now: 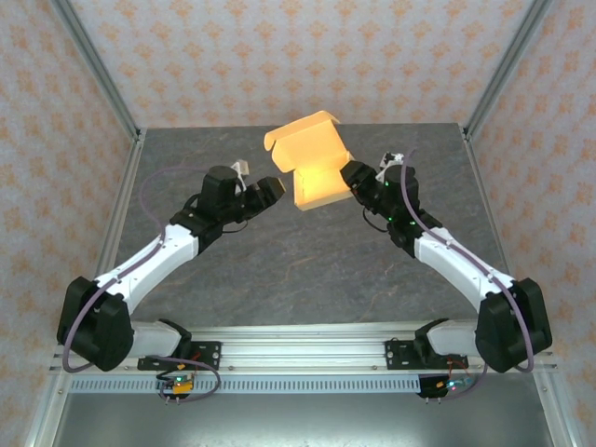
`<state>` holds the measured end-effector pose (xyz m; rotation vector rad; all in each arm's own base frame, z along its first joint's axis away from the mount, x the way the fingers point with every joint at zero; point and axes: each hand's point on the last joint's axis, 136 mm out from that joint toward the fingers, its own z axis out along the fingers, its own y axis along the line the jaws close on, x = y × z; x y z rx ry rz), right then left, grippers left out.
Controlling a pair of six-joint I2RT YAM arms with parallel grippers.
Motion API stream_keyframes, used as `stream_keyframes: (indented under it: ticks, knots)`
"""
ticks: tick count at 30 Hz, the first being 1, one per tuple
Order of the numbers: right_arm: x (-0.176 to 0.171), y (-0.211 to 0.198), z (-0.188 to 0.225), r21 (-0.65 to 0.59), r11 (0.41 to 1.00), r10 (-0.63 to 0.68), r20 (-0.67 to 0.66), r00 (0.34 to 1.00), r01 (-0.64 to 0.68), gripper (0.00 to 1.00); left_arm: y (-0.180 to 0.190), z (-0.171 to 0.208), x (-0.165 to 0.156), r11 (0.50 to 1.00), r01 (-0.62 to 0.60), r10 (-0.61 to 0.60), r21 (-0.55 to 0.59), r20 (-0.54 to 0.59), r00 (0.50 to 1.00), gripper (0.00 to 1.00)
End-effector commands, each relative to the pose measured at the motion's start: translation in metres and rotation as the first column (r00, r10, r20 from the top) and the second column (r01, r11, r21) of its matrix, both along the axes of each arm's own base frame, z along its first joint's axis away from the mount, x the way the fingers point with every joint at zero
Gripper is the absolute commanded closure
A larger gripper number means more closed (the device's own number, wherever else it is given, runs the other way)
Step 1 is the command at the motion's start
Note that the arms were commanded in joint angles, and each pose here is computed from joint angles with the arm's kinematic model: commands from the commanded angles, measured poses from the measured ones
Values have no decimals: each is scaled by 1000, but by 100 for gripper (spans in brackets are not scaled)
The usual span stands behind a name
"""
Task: Fold the paper box
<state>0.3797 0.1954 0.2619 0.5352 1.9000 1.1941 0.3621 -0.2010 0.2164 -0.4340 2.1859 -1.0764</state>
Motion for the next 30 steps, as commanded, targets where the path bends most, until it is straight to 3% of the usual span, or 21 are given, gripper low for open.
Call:
stream_keyframes:
  ticks: [1, 10, 18, 23, 30]
  knots:
    - [-8, 0, 52, 99, 994, 36, 177, 984, -54, 62, -23, 47, -1, 973, 142, -108, -183, 184, 977, 21]
    - [-11, -8, 90, 366, 927, -21, 284, 959, -88, 61, -36, 96, 4, 864, 230, -78, -448, 332, 940, 11]
    - [-8, -2, 89, 412, 903, 4, 284, 959, -125, 62, -37, 120, 10, 838, 253, -51, -483, 392, 919, 14]
    - [-4, 2, 82, 424, 896, 19, 266, 964, -135, 62, -37, 132, 13, 794, 273, -27, -543, 418, 908, 15]
    - [-4, 7, 78, 446, 884, 27, 254, 967, -142, 63, -38, 130, 22, 775, 264, -11, -574, 406, 914, 14]
